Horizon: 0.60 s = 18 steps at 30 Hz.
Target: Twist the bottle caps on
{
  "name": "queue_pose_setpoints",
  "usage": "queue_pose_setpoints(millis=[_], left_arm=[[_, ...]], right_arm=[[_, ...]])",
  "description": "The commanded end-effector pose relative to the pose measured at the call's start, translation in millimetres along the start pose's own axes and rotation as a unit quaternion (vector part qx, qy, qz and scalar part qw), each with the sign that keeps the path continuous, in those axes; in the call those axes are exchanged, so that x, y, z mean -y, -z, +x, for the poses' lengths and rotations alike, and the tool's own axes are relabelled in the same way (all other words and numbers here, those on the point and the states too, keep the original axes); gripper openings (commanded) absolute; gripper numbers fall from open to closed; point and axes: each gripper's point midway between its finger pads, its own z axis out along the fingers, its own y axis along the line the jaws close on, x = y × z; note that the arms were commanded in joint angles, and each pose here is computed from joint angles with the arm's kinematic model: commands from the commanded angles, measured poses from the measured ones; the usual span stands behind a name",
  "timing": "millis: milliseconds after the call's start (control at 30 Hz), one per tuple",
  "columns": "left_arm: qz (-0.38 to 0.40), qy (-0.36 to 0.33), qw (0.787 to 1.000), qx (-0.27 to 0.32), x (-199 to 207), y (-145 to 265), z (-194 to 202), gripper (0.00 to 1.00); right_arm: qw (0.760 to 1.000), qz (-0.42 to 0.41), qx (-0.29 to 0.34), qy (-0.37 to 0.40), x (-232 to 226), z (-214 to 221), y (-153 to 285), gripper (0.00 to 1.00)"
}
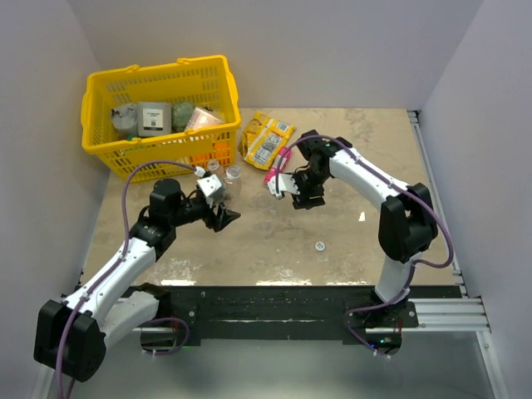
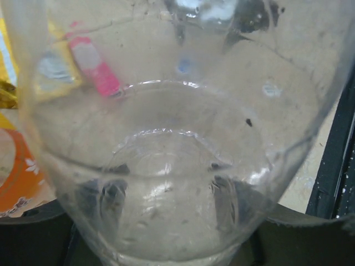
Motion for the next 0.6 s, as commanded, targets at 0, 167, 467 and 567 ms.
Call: queue_pose_setpoints(millis=[0,167,467,567], left_arm=[[-0.013,0.010,1.000,0.003,-8,5,1,0.00],[-0.013,0.016,1.000,0.004,-11,7,1,0.00],[-0.024,0.021,0.999,0.003,-17,6,5,0.00],[-0.023,0.022,0.999,0.002,-17,6,6,0.00]], right_arm=[[0.990,0.001,-0.050,0.132,12,17,1,0.65],[0.987,-0.015,-0.065,0.146,19,28,-19,0.62],[0.988,-0.024,-0.067,0.140,30,34,-42,0.56],[0.988,-0.030,-0.072,0.137,34,37,-49,0.52]])
